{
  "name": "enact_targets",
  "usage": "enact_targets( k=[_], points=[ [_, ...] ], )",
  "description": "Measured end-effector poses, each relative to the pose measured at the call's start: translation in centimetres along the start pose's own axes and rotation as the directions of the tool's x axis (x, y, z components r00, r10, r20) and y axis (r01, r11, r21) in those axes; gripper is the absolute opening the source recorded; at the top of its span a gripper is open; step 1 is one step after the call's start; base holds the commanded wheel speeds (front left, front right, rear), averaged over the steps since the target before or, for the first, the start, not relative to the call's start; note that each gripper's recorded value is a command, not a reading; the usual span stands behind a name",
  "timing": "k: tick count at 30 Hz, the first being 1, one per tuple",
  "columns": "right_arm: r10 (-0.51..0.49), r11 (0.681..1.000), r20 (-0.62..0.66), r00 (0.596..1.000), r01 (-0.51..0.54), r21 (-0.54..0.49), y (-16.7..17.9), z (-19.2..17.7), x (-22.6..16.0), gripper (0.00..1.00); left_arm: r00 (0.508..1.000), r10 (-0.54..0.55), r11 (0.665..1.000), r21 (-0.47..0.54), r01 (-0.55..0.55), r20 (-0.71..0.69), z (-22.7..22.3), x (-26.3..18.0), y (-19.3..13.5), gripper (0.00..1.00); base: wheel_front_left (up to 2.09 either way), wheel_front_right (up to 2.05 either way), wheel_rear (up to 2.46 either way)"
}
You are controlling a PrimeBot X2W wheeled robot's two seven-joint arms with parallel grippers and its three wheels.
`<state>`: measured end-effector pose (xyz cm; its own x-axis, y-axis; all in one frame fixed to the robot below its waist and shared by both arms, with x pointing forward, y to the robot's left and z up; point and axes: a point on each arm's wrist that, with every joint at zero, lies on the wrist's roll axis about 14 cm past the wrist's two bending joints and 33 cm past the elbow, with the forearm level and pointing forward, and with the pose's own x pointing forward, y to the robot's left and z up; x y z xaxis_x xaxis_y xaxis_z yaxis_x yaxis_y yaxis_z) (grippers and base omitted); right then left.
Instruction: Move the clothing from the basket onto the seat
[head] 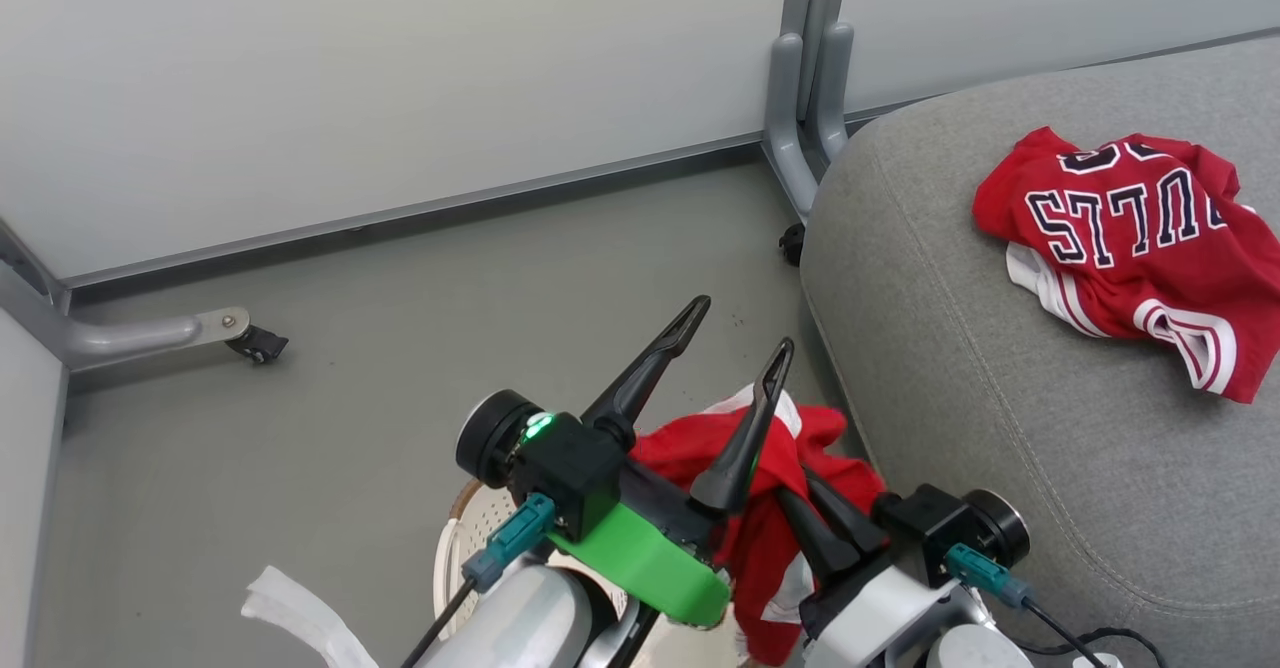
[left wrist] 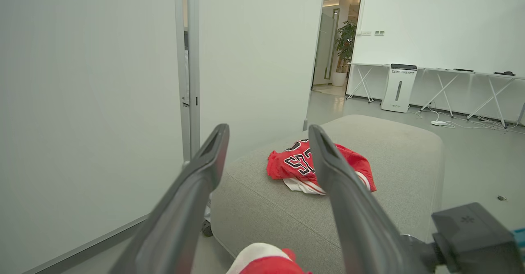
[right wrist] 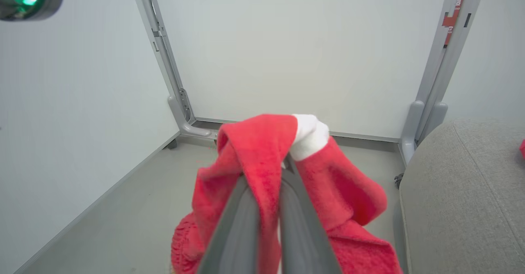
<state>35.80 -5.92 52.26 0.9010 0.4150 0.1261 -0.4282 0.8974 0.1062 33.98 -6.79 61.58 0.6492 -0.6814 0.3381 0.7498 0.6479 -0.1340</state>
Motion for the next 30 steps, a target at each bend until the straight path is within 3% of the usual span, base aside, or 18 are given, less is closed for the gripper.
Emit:
enact_targets(
  k=[17, 23, 30],
  points=[
    [-0.095, 0.995, 0.089, 0.991, 0.098, -0.020, -3.7, 2.9, 0.6, 0.00, 0.992, 0.038, 0.999, 0.024, -0.035, -0.122, -4.6, -1.2, 2.9, 1.00, 0.00, 0.00, 0.00],
    [-0.195, 0.977, 0.167, 0.966, 0.206, -0.052, -7.6, 5.6, 0.3, 0.00, 0.980, -0.023, 0.999, 0.030, 0.029, -0.197, -7.9, -1.6, 3.2, 1.00, 0.00, 0.00, 0.00],
    [-0.333, 0.932, 0.195, 0.922, 0.353, -0.077, -11.8, 6.6, -2.4, 0.00, 0.958, -0.119, 0.993, -0.010, 0.120, -0.263, -11.2, -1.5, 2.2, 1.00, 0.00, 0.00, 0.00]
  ],
)
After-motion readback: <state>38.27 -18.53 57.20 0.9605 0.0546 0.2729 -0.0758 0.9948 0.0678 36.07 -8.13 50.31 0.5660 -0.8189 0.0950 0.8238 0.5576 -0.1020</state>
